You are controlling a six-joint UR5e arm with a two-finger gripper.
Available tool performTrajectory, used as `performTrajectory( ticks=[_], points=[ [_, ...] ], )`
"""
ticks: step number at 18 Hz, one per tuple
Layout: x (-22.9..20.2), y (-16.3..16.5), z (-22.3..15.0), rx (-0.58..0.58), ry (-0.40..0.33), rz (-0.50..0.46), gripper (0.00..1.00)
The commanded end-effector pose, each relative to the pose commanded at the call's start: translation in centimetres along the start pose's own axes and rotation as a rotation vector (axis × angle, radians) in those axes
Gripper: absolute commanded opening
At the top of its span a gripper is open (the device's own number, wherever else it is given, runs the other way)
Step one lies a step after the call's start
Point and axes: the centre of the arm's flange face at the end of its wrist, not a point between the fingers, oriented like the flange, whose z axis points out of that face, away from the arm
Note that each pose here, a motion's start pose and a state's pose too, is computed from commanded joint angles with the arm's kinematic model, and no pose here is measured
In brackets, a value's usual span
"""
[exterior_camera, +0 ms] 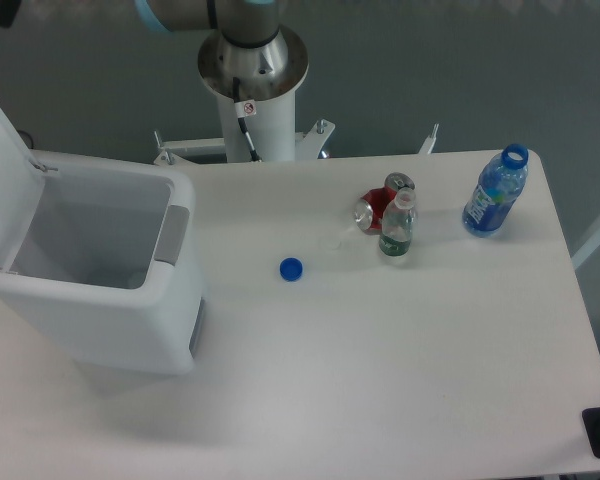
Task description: Close the trash can
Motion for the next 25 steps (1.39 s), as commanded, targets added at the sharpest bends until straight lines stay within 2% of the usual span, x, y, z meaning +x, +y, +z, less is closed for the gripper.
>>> performTrajectory(
  ticks=[10,17,25],
  points=[
    [2.2,0.1,1.5,-0.017,0.047,0.034,1.0],
    [2.6,0.4,5.5,-0.063,0.099,0.046,1.0],
    [2.7,0.8,8.4,-0.097,0.129,0.048,1.0]
  ],
)
